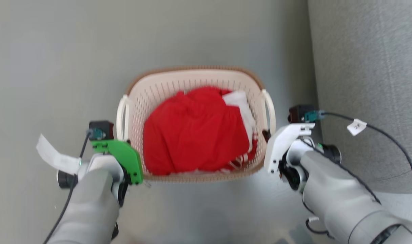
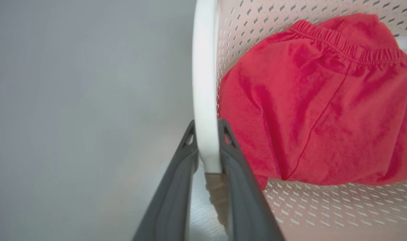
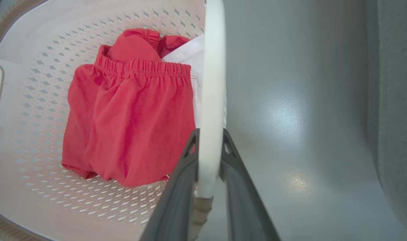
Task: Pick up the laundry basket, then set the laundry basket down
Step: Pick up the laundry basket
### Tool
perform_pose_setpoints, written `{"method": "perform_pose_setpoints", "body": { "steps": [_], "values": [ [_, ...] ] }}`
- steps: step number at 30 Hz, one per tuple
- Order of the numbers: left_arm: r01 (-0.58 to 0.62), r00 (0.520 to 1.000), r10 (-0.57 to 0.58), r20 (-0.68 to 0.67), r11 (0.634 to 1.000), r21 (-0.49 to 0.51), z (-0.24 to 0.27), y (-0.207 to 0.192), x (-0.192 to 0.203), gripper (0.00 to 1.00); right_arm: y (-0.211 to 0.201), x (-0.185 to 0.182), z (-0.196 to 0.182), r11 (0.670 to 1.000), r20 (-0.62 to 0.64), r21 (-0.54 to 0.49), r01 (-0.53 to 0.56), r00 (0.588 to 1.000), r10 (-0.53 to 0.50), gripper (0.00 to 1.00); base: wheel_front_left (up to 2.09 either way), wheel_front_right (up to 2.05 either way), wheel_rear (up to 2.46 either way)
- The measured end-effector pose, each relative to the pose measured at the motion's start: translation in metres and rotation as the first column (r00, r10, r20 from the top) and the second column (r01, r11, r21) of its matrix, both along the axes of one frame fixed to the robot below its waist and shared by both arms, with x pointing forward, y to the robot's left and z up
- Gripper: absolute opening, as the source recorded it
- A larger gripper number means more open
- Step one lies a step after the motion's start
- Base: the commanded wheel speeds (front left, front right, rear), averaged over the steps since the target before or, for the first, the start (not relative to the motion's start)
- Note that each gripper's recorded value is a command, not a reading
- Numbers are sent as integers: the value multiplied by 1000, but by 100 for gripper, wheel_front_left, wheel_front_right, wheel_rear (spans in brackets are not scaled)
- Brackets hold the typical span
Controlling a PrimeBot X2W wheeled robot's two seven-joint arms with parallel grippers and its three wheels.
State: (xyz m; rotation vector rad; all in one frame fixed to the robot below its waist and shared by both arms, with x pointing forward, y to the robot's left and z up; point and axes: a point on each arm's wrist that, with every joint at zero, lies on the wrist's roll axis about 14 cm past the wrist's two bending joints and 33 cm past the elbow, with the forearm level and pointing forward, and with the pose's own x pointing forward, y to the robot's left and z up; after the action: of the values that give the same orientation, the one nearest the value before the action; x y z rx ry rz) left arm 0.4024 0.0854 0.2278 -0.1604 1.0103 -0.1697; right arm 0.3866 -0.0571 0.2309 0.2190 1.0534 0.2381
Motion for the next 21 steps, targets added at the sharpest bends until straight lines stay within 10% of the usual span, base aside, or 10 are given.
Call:
{"method": "perform_pose_setpoints", "body": {
  "steps": [21],
  "values": [
    [-11, 1000, 11, -2, 1000, -19, 37, -1, -66, 0, 0, -69, 39, 1000, -10, 2, 3, 1000, -3, 0, 0, 0, 0]
  ]
}}
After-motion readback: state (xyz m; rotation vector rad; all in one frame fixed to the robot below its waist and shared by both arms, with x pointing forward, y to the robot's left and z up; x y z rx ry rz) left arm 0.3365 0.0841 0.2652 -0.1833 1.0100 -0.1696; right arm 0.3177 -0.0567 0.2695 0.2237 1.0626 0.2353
